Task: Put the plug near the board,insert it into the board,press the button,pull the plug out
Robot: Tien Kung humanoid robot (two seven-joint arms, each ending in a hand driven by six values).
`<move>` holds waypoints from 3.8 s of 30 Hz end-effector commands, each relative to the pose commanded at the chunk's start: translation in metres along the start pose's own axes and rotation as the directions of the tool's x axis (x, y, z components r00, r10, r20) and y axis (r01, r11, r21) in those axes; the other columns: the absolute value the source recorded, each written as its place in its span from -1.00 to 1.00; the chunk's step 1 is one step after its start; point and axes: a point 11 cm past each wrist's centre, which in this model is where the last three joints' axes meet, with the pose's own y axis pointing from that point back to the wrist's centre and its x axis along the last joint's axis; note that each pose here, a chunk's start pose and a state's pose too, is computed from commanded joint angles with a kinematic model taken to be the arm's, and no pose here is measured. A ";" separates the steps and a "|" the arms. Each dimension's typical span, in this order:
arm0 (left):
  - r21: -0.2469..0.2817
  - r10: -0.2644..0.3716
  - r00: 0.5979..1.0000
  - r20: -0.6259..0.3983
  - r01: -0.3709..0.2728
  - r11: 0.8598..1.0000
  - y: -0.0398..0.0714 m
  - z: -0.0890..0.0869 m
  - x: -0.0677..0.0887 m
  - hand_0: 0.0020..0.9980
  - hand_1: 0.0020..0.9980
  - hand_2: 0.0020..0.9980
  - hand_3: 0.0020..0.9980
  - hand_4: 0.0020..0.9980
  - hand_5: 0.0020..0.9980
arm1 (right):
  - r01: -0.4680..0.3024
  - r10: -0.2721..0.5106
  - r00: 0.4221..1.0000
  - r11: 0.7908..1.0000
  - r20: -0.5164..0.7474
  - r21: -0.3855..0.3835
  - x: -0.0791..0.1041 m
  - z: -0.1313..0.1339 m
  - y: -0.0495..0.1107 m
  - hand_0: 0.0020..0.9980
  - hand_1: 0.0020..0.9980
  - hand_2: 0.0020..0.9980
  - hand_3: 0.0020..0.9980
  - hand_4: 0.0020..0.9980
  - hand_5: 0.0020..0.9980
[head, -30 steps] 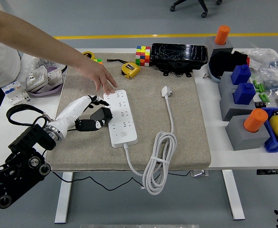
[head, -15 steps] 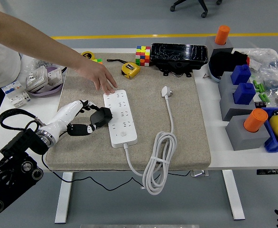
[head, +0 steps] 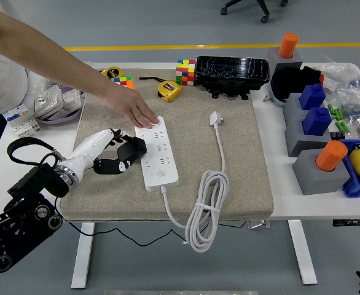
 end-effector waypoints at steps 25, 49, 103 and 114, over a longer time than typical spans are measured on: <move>-0.042 -0.044 0.998 0.044 0.046 0.998 -0.017 0.026 -0.003 0.38 0.47 0.42 0.28 0.44 -0.67 | -0.001 0.001 1.000 1.000 0.000 -0.004 0.001 0.002 0.000 0.32 0.33 0.32 0.10 0.82 0.01; -0.063 0.022 1.000 0.001 -0.022 0.998 -0.011 0.028 0.014 0.35 0.44 0.39 0.24 0.43 -0.66 | -0.003 0.003 1.000 1.000 -0.002 -0.003 0.003 0.002 0.001 0.32 0.33 0.32 0.11 0.82 0.01; -0.096 -0.296 0.932 0.210 0.321 0.942 0.006 0.024 -0.027 -0.74 -0.88 -0.70 0.77 0.37 -1.00 | -0.029 0.030 0.999 0.999 -0.025 0.026 0.023 -0.011 0.004 0.31 0.33 0.32 0.10 0.82 0.01; -0.074 -0.326 0.922 0.212 0.347 0.935 0.005 0.017 -0.032 -0.72 -0.88 -0.70 0.62 0.34 -1.00 | -0.033 0.034 0.999 0.999 -0.020 0.029 0.025 -0.012 0.005 0.32 0.33 0.32 0.10 0.82 0.01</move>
